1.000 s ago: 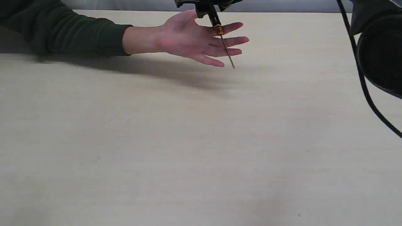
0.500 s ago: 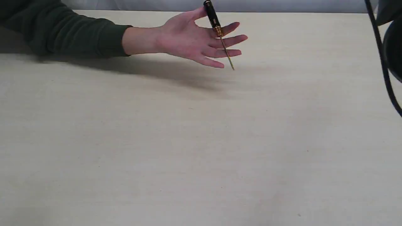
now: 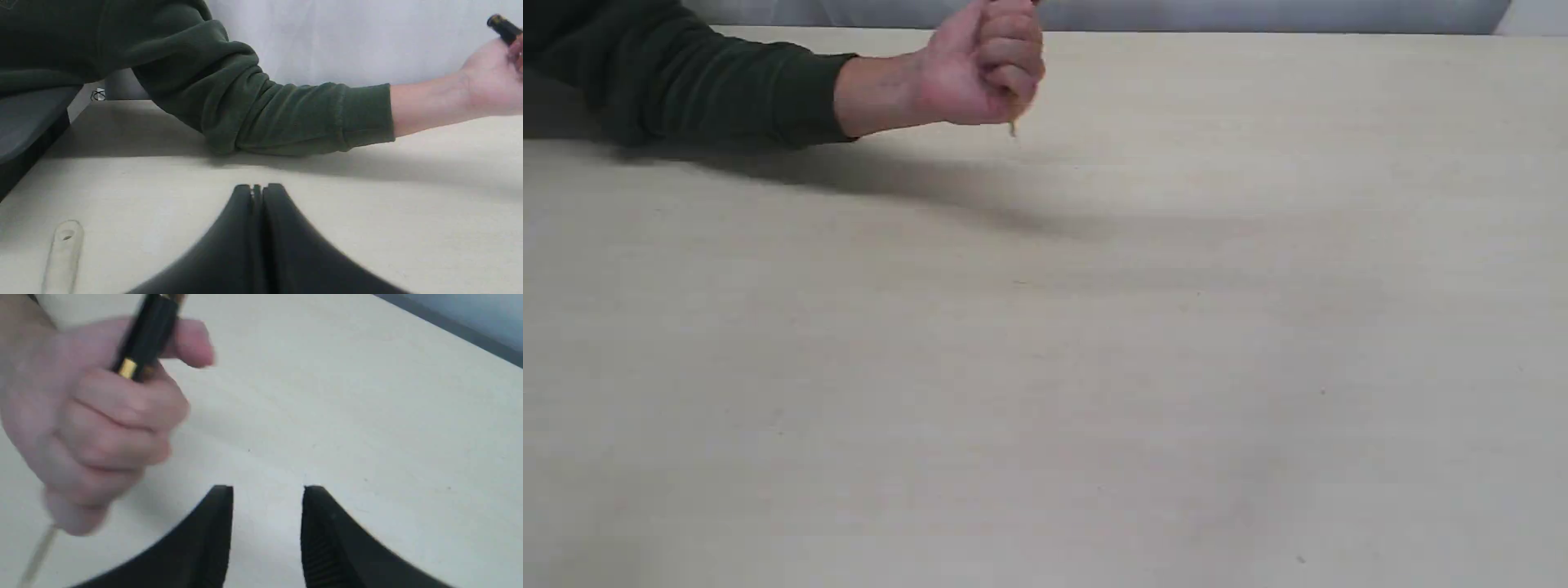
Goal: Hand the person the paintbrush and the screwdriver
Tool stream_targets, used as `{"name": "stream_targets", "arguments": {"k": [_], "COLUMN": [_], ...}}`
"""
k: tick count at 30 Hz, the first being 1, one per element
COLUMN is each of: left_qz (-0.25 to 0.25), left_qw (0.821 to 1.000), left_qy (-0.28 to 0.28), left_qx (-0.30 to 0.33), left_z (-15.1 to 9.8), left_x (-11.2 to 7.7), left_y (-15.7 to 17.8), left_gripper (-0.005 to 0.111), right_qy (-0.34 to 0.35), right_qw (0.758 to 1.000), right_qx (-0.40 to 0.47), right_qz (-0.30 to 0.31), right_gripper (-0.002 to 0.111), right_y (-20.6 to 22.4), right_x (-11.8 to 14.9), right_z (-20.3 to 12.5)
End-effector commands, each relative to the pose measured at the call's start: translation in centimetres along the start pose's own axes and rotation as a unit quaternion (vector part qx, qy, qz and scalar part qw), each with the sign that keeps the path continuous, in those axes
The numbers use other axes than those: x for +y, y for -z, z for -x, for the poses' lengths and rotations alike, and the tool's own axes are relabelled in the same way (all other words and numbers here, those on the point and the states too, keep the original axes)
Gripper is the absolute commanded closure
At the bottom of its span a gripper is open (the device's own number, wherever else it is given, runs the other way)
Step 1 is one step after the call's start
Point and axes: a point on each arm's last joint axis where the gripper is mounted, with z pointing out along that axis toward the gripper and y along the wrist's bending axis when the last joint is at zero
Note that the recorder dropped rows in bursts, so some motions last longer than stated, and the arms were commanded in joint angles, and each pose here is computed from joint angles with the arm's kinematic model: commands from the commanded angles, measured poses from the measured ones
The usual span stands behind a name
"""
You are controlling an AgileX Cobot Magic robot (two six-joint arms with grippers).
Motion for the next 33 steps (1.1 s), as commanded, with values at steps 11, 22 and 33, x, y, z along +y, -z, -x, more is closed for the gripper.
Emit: {"name": "stream_targets", "arguments": {"k": [11,22,33], "left_qz": [-0.004,-0.004,-0.004], "left_qw": [1.0,1.0,1.0], "left_qy": [0.002,0.002,0.003], "left_qx": [-0.006,-0.006,-0.005], "left_z": [0.0,0.0,0.0], "left_x": [0.0,0.0,-0.1], "left_y": [0.0,0.0,0.0], "left_gripper": [0.107,0.107,0.107], "right_qy": [-0.045,-0.093,-0.116], "right_qw": [0.986,0.958,0.904], "right_qx": [-0.148,-0.25,-0.394], "right_qz": [0.061,0.101,0.119], "right_gripper": [0.078,0.078,0.078], "right_y": [9.3,12.6,15.2], "right_x": [-0.8,-1.1,-1.7], "right_z": [-10.8,-22.8,-29.8]}}
